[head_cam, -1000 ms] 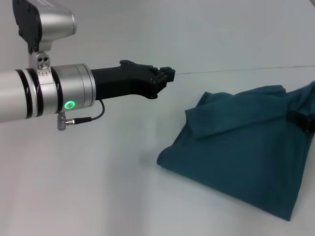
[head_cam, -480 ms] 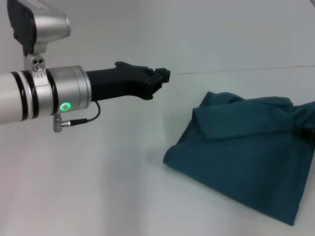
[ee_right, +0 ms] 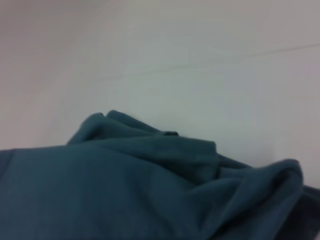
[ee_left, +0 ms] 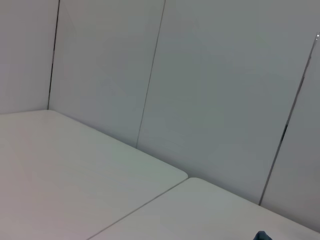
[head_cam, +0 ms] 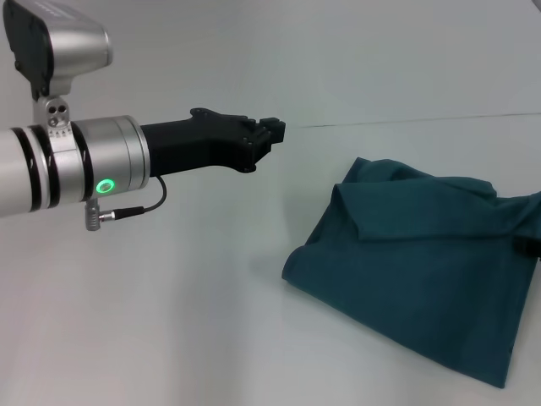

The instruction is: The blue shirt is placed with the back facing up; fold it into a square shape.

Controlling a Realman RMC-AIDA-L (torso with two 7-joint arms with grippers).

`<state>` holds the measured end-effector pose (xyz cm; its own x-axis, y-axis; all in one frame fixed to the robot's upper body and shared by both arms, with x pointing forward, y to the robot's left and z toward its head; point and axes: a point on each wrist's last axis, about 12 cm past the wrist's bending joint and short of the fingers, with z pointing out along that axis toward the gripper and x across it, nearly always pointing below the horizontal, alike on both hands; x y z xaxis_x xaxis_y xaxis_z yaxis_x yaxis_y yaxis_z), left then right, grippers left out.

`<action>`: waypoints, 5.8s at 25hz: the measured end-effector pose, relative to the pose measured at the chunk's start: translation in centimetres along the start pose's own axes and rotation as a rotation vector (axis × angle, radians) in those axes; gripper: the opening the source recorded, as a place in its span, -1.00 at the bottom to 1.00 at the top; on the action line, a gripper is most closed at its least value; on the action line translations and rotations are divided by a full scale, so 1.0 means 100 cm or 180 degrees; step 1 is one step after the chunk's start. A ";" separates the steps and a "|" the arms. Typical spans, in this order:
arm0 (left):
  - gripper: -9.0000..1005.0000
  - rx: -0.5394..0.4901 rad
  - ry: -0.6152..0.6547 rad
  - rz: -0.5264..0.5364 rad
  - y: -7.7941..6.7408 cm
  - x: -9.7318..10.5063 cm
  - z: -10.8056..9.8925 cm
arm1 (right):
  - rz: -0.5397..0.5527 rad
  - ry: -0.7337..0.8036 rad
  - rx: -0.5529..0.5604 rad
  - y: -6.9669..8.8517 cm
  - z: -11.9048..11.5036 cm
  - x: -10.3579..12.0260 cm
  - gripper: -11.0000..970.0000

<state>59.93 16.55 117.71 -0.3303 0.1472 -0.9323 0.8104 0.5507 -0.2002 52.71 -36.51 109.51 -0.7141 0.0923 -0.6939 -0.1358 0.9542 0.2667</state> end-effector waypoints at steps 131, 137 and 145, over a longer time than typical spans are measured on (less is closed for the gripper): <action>-0.89 0.0014 -0.0097 -0.0335 0.001 0.030 -0.039 | -0.2634 0.0686 0.0083 0.181 0.053 -0.063 -0.62; -0.89 0.0012 -0.0094 -0.0345 0.001 0.031 -0.040 | -0.2594 0.0571 0.0221 0.178 0.049 -0.070 -0.92; -0.89 0.0002 -0.0098 -0.0355 0.002 0.032 -0.041 | -0.2490 0.0351 0.0387 0.174 0.044 -0.083 -0.92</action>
<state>56.99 20.50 115.94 -0.4035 0.0596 -0.9130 0.7696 0.5618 -0.3034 59.31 -19.40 116.92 -0.5075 -0.6392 -0.5778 -0.5540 0.7556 -0.3493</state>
